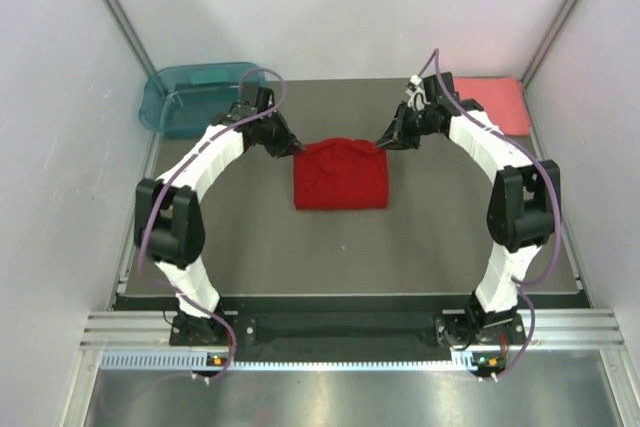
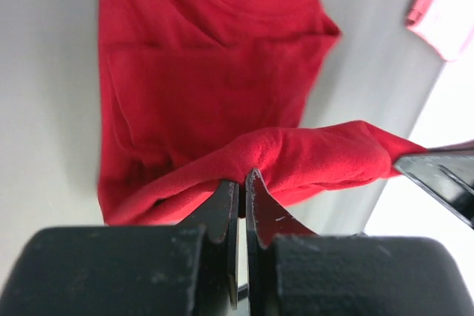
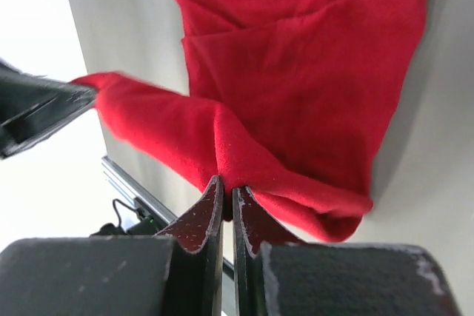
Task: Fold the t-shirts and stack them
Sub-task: Fold the tshirt
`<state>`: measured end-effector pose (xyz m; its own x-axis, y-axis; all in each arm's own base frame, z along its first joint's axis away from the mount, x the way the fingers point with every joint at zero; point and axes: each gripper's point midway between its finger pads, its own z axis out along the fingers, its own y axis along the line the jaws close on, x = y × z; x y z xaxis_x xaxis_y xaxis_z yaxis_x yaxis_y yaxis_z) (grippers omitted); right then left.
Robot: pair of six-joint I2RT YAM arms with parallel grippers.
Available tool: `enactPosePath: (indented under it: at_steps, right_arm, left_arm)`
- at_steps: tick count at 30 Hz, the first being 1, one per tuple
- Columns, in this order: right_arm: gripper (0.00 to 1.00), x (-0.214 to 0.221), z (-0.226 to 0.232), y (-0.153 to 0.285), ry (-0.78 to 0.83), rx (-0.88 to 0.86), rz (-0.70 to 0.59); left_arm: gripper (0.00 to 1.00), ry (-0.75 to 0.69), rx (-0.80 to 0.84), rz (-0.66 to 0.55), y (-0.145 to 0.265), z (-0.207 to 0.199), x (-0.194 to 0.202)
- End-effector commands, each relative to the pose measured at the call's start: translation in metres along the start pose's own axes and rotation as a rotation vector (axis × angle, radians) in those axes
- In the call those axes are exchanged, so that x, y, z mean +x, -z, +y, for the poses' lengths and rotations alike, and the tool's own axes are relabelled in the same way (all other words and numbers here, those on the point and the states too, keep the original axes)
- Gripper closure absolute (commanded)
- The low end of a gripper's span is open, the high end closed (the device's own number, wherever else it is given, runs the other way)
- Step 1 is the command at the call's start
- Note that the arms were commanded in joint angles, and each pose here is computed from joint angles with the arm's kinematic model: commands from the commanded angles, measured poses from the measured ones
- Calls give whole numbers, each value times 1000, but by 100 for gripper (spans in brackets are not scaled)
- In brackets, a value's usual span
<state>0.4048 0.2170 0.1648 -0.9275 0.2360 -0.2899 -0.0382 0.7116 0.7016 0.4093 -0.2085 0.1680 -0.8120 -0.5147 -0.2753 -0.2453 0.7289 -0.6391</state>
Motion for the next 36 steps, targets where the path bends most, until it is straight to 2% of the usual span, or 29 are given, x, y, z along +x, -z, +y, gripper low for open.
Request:
enactPosePath:
  at_steps: [1,15,22,36]
  right_arm:
    - [100,-18,13,4,33,-63,13]
    - [100,-48,-14,-43,-7,-117,41]
    - [100,-65,-15,-55,-26,-144,17]
    - [98,-85,-34,-71,-67,-154,0]
  left_arm:
    - [100,-42,31,105,-18,0,-1]
    - [100,-26,28,52,-51,15,-46]
    - [100,5,41,84,-72,20,-53]
    - [100,8,27,70,-99,32,-73]
